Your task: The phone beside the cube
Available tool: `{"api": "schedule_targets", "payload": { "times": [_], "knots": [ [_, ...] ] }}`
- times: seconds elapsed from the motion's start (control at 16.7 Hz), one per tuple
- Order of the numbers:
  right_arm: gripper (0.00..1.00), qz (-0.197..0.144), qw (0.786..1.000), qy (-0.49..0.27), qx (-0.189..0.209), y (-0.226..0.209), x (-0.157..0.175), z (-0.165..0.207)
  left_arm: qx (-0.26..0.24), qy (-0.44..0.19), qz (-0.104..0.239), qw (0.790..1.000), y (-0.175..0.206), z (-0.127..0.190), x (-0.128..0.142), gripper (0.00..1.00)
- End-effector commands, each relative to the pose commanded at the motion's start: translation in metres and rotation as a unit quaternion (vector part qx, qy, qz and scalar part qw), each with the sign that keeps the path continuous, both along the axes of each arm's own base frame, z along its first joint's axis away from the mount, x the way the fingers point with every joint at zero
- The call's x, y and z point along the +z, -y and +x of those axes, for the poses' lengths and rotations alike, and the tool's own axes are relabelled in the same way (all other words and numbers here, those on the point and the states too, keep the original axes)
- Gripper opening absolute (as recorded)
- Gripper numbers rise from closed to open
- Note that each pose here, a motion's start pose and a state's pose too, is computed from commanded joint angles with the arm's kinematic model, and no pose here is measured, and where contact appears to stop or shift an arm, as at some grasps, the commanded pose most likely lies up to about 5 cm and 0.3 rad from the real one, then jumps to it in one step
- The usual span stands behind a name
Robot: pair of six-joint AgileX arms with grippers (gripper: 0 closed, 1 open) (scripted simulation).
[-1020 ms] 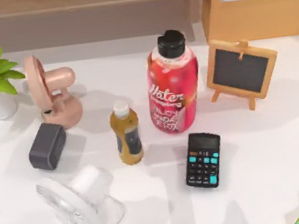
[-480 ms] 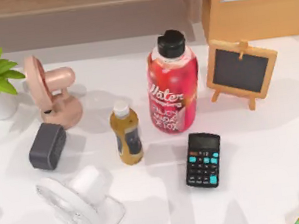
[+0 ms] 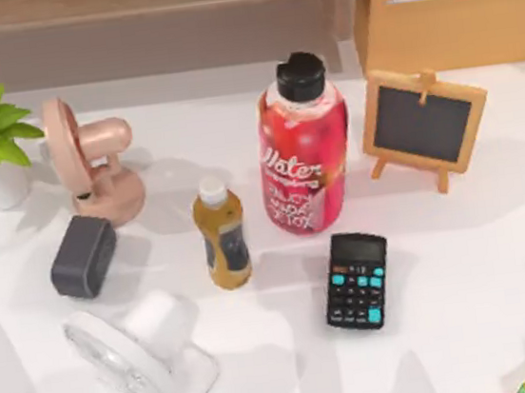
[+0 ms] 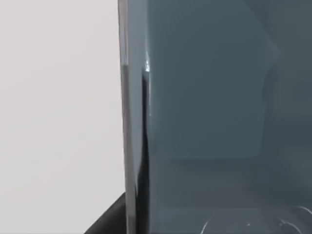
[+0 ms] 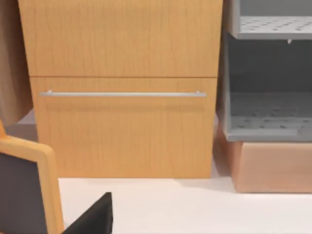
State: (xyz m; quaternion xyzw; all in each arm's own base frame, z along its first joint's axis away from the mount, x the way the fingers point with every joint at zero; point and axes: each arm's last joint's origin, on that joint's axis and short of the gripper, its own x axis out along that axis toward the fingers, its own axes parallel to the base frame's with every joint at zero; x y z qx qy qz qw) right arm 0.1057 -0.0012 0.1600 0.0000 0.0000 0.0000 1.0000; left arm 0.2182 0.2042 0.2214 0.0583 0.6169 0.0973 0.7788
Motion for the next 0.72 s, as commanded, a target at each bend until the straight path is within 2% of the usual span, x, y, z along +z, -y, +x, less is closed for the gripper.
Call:
{"api": "schedule_targets", "payload": {
  "times": [0.18,0.36,0.54,0.72],
  "knots": [
    [1.0,0.0,1.0,0.0,0.0,0.0,0.0,0.0,0.001,0.05,0.02,0.999,0.028,0.026,0.036,0.0],
    [1.0,0.0,1.0,0.0,0.0,0.0,0.0,0.0,-0.009,0.097,0.013,0.995,0.072,0.054,0.065,0.0],
    [1.0,0.0,1.0,0.0,0.0,0.0,0.0,0.0,-0.028,0.133,-0.02,0.99,0.129,0.077,0.085,0.0],
    [1.0,0.0,1.0,0.0,0.0,0.0,0.0,0.0,-0.051,0.149,-0.07,0.985,0.198,0.092,0.097,0.0]
  ]
}}
